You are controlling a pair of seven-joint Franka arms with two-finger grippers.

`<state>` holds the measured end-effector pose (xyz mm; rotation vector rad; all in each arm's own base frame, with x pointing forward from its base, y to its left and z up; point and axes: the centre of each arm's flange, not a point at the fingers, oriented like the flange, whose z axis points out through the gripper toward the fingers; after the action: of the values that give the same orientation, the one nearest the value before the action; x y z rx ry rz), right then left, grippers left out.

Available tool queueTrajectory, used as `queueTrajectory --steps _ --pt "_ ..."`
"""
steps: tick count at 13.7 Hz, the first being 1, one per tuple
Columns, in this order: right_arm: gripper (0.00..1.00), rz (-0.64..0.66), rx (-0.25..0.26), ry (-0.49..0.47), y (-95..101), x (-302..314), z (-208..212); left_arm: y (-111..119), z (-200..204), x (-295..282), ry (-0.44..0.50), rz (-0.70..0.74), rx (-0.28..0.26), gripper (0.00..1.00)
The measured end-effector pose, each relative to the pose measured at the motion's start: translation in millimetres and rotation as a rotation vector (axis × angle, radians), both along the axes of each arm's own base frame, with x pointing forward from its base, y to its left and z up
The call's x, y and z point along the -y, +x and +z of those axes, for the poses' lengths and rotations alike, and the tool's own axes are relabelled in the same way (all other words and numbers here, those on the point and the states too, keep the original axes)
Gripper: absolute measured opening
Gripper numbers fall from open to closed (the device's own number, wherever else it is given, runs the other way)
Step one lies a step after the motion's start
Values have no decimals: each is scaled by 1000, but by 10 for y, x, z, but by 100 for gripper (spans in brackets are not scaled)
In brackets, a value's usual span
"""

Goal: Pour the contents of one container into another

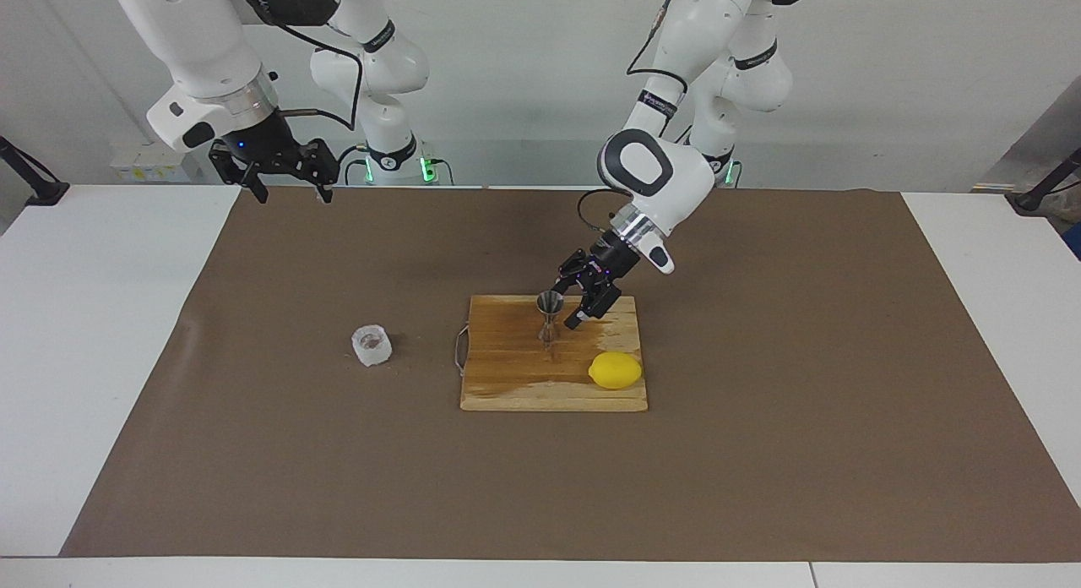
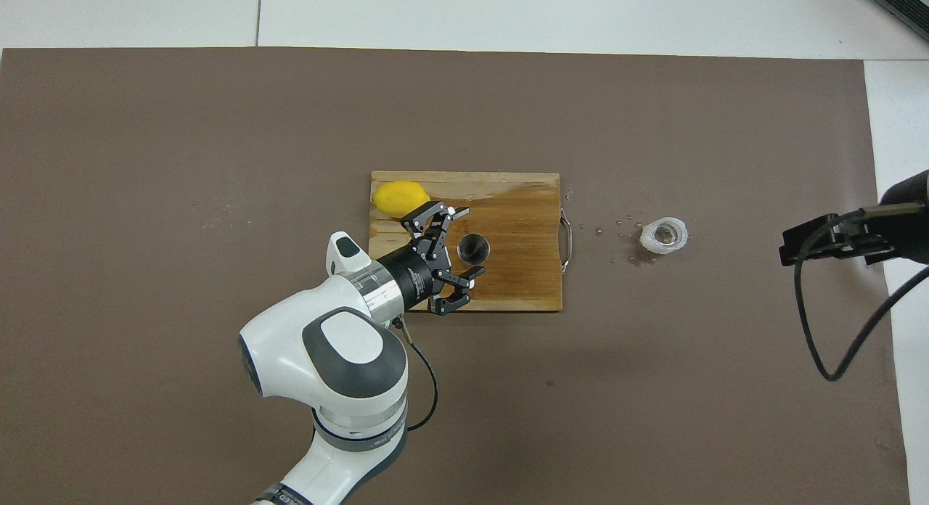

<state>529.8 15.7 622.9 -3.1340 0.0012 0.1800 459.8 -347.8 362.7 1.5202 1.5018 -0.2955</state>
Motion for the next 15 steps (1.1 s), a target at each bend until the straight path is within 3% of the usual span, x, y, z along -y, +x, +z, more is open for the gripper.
queueTrajectory --steps 3,7,11,13,15 --pt "100 110 4 16 -29 -41 8 -169 118 152 15 -28 24 100" --pt "100 397 26 55 -39 110 -135 -146 238 193 100 -119 117 100" --pt "100 764 140 119 -78 392 -449 47 361 77 212 -203 229 100" --pt "100 893 168 149 -119 498 -552 208 442 -15 242 -275 273 100" --pt "100 989 242 244 -127 595 -664 430 559 -152 276 -395 318 100"
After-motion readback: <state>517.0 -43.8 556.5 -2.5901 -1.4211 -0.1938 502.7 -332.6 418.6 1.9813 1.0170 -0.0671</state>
